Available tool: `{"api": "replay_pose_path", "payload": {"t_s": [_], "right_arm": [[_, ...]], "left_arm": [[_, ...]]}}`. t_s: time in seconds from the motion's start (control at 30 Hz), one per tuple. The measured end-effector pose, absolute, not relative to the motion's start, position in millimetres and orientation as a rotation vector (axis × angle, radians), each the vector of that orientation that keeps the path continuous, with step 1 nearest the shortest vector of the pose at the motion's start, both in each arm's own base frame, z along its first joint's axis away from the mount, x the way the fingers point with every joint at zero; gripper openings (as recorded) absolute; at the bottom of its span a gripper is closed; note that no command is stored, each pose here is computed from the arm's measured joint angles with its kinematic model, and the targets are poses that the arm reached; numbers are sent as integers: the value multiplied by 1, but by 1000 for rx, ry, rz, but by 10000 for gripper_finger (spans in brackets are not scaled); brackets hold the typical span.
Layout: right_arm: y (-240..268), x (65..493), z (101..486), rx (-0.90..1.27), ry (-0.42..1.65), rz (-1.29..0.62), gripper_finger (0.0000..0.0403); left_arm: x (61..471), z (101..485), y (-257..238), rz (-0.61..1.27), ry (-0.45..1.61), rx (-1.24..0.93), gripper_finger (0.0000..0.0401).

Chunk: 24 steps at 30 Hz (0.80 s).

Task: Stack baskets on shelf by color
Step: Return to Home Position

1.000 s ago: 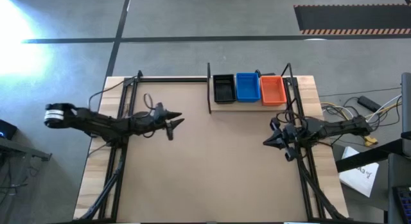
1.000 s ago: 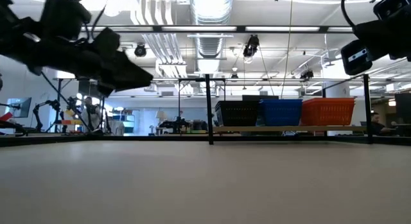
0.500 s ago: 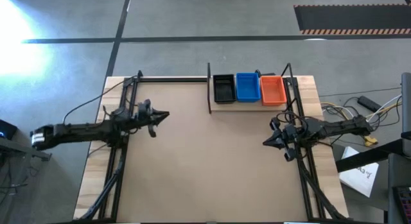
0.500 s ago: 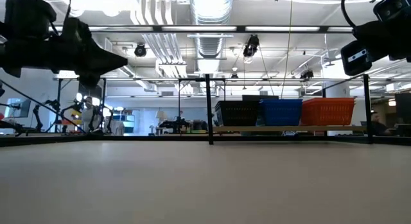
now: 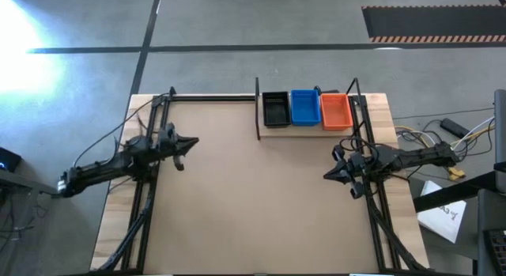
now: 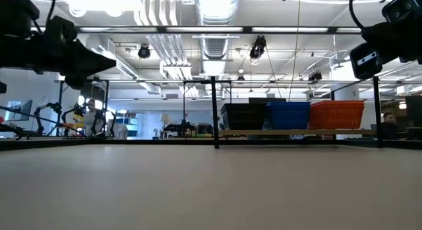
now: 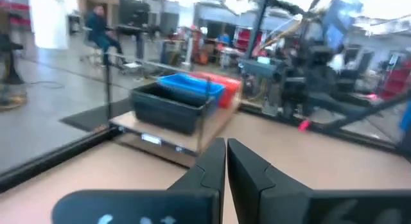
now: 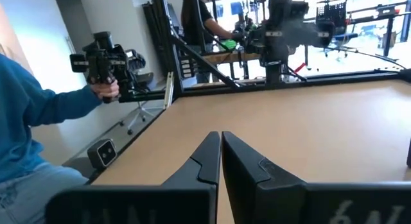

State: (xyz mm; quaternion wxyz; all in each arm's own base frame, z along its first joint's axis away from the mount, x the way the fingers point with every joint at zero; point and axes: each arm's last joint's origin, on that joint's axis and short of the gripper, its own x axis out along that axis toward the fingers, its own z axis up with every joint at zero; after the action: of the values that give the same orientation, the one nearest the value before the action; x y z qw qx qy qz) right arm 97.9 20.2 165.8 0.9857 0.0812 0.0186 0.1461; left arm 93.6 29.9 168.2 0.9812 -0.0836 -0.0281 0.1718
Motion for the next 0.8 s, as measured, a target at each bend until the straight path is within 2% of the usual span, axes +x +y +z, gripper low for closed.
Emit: {"api": "replay_pose_path", "payload": {"t_s": [0.13,0.43,0.8], "right_arm": [[19,98,165,161,41,265,9],[19,99,164,102,40,241,9],[19,99,164,103,40,240,9]], "left_arm": [[97,163,27,298,5,-159,0],[97,165,20,180,3,-46,0],[101,161,20,177,46,-51,0]]}}
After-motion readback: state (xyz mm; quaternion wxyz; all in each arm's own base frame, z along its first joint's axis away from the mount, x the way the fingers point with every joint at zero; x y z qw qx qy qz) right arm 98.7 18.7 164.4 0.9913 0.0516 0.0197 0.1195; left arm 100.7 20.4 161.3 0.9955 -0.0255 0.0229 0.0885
